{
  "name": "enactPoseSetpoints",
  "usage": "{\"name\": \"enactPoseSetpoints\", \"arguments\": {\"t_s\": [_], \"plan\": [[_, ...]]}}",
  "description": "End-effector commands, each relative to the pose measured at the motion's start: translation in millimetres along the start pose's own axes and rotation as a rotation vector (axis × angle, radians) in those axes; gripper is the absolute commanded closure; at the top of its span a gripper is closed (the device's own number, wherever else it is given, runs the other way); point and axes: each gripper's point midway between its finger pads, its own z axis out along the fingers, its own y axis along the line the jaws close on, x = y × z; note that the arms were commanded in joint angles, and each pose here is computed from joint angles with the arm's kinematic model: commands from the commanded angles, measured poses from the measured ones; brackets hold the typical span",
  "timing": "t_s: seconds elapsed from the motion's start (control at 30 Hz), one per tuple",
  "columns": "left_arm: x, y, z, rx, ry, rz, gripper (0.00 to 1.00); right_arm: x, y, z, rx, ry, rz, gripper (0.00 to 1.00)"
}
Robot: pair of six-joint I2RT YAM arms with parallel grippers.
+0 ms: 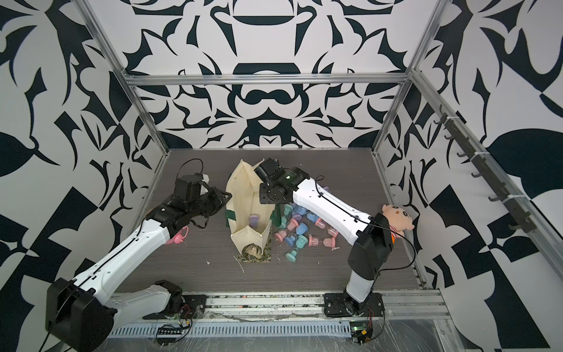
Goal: Put the hourglass into the canvas bag
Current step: Adjust the canvas bag at the center of the board.
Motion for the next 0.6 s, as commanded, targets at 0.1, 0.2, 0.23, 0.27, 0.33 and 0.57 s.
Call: {"name": "enactPoseSetpoints", "arguments": {"t_s": [0.1, 0.2, 0.23, 0.27, 0.33, 0.57], "plan": [[7, -2, 6, -0.006, 0.061, 0.059, 0.8, -27, -17, -59, 0.029, -0.17, -0.007, 0.42], [4, -5, 5, -0.002, 0.055, 0.072, 0.87, -33, -50, -76, 0.117, -0.226, 0.012, 0.42], [4, -7, 5, 0.004, 0.052, 0.078, 0.89, -35, -66, -80, 0.152, -0.244, 0.034, 0.41], [3, -9, 4, 0.012, 0.05, 0.083, 0.9, -35, -79, -84, 0.184, -0.261, 0.053, 0.41], [1, -12, 2, 0.021, 0.044, 0.095, 0.9, -34, -108, -91, 0.239, -0.285, 0.092, 0.39], [2, -16, 6, 0.043, 0.056, 0.11, 0.92, -21, -177, -64, 0.239, -0.172, 0.173, 0.44]]}}
